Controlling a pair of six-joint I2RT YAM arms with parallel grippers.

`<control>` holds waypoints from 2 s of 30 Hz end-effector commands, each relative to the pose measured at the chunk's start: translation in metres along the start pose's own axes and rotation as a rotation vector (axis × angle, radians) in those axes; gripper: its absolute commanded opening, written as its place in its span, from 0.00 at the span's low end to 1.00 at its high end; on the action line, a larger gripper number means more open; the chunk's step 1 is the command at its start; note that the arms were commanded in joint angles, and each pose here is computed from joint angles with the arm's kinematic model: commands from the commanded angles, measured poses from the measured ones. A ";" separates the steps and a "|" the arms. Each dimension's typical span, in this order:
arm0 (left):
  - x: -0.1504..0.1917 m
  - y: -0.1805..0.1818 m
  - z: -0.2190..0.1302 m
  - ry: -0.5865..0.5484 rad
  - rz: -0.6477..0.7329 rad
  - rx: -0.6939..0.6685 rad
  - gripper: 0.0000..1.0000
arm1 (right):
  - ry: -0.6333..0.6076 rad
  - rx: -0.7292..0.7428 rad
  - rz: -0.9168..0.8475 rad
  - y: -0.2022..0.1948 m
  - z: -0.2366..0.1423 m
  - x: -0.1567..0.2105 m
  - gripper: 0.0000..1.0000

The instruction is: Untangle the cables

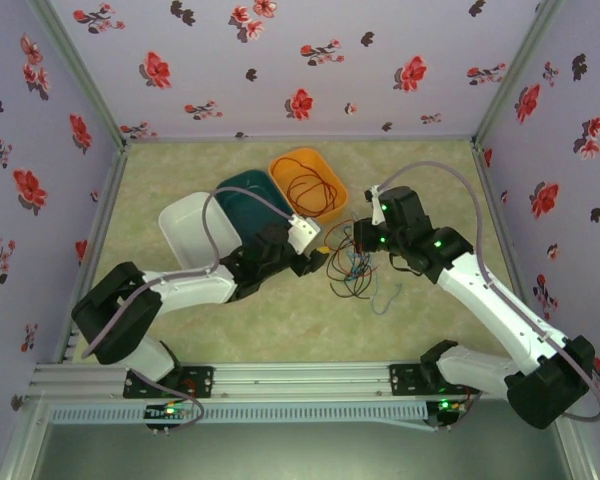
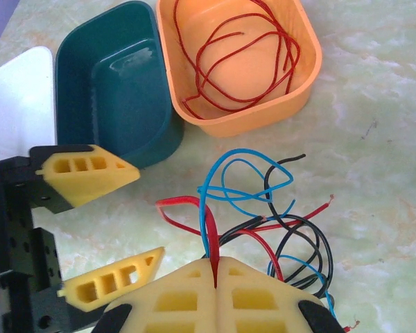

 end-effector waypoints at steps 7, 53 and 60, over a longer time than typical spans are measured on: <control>-0.026 -0.003 0.041 -0.038 0.048 0.025 0.41 | 0.014 -0.018 -0.017 0.001 -0.007 0.007 0.01; -0.062 -0.049 0.025 -0.047 0.252 -0.035 0.00 | 0.304 0.152 0.481 -0.075 0.075 0.073 0.60; -0.075 -0.043 0.010 -0.081 0.252 -0.091 0.00 | 0.367 0.160 0.512 -0.083 0.101 0.092 0.60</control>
Point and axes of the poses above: each hand's point on the last joint's axis, 136 mm out from that joint toward the fingers, its own z axis out along the fingers, its own y axis along the line the jaws close on, x = y × z, the point moved 8 cm from there along -z, back along the fingers, and after that the axes turned 4 degrees about -z, right-handed, at the moved point
